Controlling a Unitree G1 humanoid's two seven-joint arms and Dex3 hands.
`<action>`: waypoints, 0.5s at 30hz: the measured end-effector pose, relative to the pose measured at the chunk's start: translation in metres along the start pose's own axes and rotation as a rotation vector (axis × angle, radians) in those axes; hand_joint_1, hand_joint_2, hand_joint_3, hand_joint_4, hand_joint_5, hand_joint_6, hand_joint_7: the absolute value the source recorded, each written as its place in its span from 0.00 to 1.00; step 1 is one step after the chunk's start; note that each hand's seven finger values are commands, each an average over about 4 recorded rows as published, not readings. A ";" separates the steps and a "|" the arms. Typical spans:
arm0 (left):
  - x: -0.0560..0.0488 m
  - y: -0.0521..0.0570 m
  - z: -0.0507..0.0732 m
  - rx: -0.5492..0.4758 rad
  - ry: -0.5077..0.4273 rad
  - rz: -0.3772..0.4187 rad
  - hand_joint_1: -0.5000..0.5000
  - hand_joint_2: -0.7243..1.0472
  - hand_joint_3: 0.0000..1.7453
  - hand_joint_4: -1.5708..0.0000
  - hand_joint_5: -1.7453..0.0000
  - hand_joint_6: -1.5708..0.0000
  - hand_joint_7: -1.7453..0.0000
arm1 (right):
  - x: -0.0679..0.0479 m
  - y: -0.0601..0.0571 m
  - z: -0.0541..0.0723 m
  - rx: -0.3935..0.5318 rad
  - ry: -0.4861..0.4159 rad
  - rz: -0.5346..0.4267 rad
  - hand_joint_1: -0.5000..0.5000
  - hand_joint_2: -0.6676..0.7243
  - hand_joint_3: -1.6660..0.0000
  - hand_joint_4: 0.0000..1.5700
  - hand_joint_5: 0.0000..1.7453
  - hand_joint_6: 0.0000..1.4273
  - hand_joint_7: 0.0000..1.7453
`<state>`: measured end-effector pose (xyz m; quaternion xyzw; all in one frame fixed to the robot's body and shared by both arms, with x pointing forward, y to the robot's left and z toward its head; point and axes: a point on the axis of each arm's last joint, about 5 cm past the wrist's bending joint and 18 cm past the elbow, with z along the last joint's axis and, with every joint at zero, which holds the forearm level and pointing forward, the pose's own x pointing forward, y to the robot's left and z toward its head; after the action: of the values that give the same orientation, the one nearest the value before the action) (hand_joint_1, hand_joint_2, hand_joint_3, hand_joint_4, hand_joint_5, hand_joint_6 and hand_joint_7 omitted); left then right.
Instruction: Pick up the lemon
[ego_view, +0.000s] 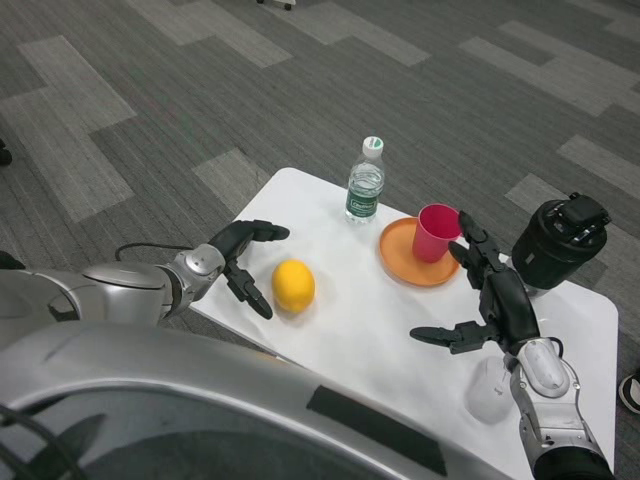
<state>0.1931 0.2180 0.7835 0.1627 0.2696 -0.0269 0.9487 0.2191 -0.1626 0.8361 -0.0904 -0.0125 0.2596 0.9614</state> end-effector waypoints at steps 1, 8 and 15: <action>0.001 -0.001 0.001 0.011 0.001 -0.006 1.00 0.25 0.05 0.81 0.94 0.60 1.00 | 0.000 0.000 0.000 0.000 0.000 0.000 0.46 0.45 0.76 0.00 0.28 0.00 0.00; 0.004 -0.004 0.005 0.075 0.007 -0.037 1.00 0.25 0.05 0.82 0.94 0.60 1.00 | 0.000 0.000 0.000 0.001 -0.001 0.000 0.46 0.45 0.76 0.00 0.28 0.00 0.00; 0.005 -0.007 0.008 0.130 0.006 -0.059 1.00 0.25 0.05 0.82 0.94 0.60 1.00 | 0.000 0.000 0.000 0.001 -0.001 0.000 0.46 0.45 0.76 0.00 0.28 0.00 0.00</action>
<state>0.2009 0.2093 0.7853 0.2161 0.2750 -0.0715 0.9341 0.2192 -0.1625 0.8362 -0.0898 -0.0128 0.2595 0.9615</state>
